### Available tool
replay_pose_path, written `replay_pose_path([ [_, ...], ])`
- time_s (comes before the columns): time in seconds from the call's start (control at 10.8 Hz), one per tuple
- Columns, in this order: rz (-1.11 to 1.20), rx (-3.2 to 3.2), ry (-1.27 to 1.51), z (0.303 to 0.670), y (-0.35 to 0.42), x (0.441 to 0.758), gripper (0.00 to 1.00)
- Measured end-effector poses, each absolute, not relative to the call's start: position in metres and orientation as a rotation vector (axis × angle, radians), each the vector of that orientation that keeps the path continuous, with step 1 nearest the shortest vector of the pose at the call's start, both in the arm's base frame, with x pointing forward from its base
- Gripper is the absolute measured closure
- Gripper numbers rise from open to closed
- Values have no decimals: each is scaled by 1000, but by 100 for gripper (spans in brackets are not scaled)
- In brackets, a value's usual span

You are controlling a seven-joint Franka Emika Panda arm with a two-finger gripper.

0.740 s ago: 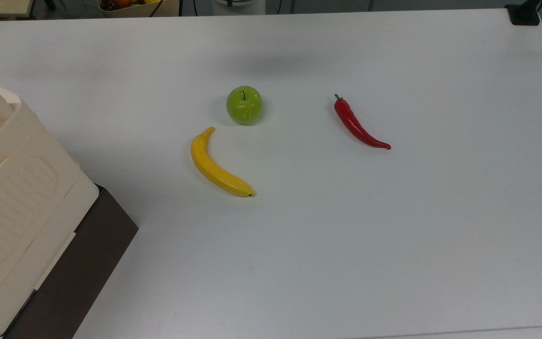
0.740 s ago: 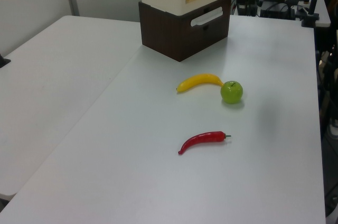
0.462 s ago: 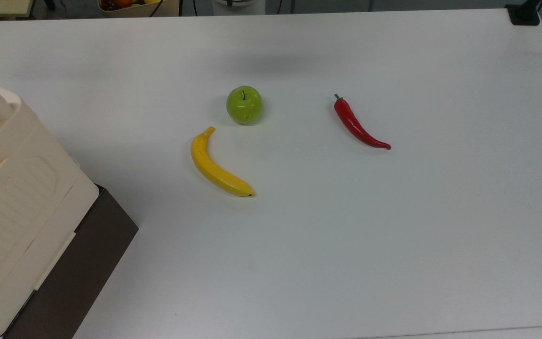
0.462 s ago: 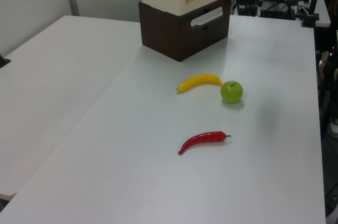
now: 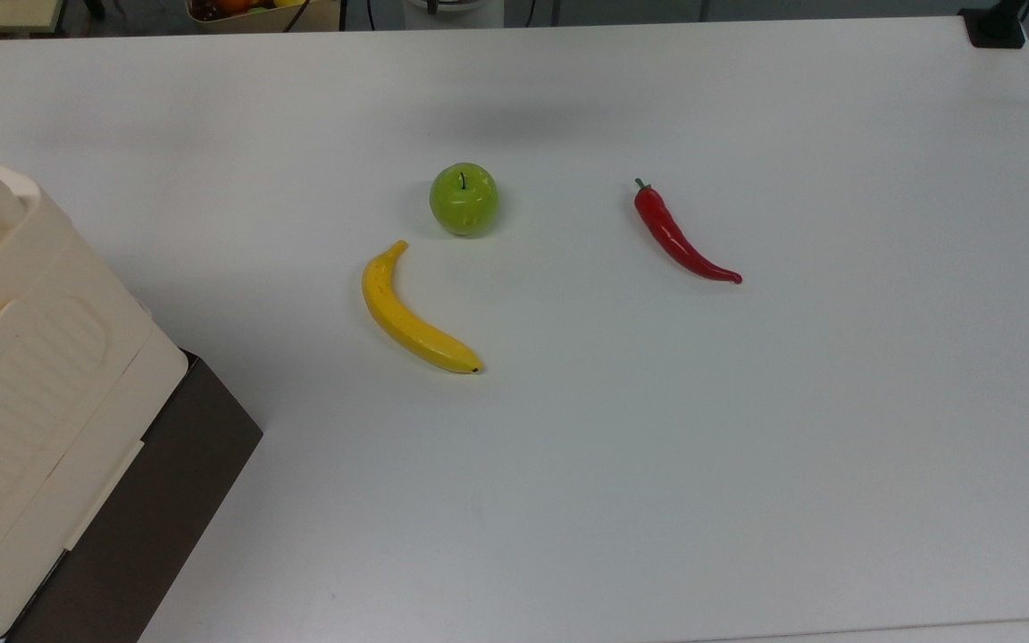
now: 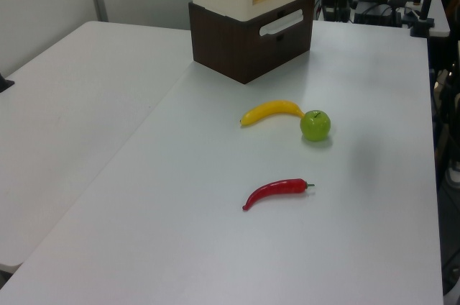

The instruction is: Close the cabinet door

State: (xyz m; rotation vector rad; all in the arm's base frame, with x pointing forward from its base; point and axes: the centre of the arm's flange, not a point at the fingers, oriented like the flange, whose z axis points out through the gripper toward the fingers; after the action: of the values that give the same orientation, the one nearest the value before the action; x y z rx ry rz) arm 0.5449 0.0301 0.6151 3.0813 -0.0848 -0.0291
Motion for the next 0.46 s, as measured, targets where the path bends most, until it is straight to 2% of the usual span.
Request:
replay_pose_path([
  [0.09, -29, 3081, -85, 615, 30, 545, 21],
  [0.46, -32, 3081, -85, 614, 30, 545, 86],
])
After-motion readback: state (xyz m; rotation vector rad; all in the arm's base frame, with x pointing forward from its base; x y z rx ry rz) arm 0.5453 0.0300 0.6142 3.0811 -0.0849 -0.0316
